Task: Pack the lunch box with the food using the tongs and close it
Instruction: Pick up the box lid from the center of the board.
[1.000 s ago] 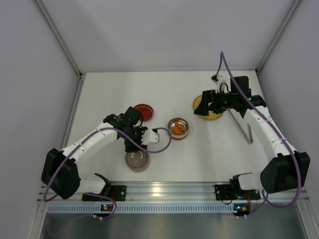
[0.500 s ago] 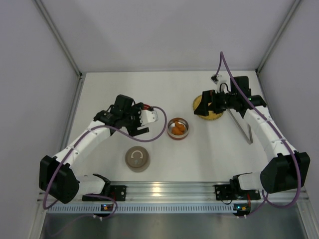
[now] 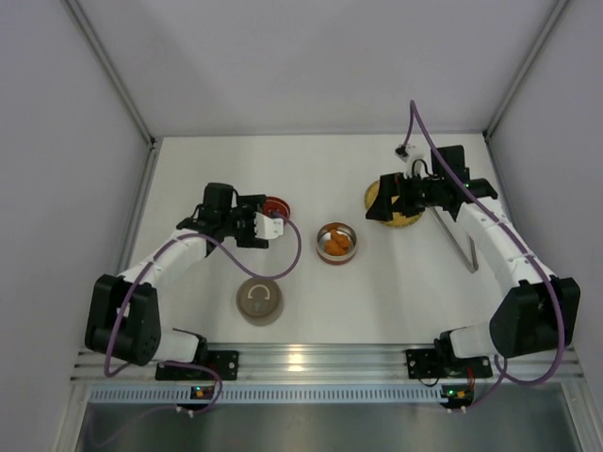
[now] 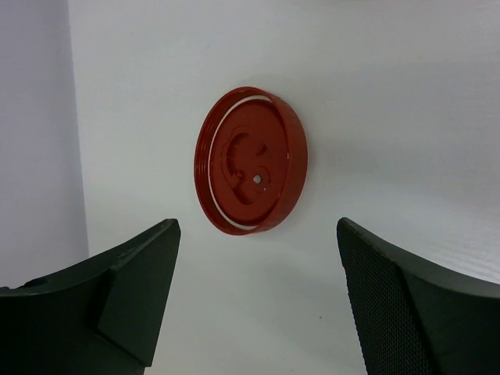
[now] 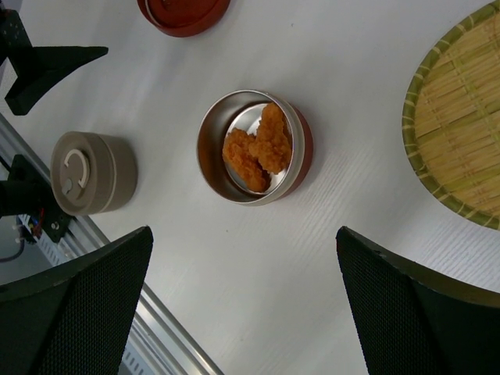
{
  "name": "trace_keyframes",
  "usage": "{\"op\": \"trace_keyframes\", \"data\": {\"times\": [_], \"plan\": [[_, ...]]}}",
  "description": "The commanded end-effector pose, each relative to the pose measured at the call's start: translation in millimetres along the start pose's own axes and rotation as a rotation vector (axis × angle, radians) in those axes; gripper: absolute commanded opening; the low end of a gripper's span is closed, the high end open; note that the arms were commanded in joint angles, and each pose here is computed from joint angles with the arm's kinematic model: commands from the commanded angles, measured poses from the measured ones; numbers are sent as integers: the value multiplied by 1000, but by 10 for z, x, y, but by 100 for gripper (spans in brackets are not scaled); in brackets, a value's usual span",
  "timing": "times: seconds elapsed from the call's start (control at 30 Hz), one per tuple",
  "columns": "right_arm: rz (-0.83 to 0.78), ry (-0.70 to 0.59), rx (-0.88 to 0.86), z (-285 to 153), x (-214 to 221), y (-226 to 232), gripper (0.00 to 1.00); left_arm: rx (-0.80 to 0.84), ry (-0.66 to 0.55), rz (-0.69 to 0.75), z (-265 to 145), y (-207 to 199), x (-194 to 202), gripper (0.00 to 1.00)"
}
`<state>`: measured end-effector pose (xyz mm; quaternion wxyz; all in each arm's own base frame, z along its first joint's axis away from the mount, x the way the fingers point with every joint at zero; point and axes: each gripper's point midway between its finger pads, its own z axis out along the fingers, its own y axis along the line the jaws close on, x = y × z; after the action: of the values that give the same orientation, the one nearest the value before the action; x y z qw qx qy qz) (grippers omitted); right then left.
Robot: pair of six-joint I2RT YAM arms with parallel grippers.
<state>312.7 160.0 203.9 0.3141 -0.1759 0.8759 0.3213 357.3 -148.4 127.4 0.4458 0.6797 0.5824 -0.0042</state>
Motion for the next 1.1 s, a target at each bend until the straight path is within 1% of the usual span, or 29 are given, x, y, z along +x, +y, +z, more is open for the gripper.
{"op": "trace_keyframes", "data": {"times": [0.0,0.07,0.2,0.3,0.43,0.53,0.57,0.6,0.8,0.9,1.03,1.07], "plan": [[-3,-1,6,27,-1,-87,99,10,-125,209,167,60,-155,86],[2,6,5,42,7,-103,99,57,-123,239,252,-10,-99,86],[9,18,4,91,50,-133,99,68,-110,269,361,-2,-23,85],[15,24,0,120,75,-147,99,87,-79,303,428,-48,87,85],[20,28,-4,153,85,-170,99,48,-45,319,525,-28,217,85],[25,35,-4,176,103,-187,99,-46,-23,351,616,82,298,83],[24,37,-5,182,107,-186,99,-44,-9,347,623,75,337,82],[25,37,-4,182,108,-192,99,-78,4,361,634,113,363,80],[26,37,12,198,94,-230,99,-82,6,355,671,45,418,74],[27,38,10,210,95,-236,99,-89,3,361,680,10,419,68],[26,39,10,209,98,-237,99,-91,8,387,645,-39,432,59],[26,39,9,212,96,-232,99,-87,9,400,639,-50,433,53]]}}
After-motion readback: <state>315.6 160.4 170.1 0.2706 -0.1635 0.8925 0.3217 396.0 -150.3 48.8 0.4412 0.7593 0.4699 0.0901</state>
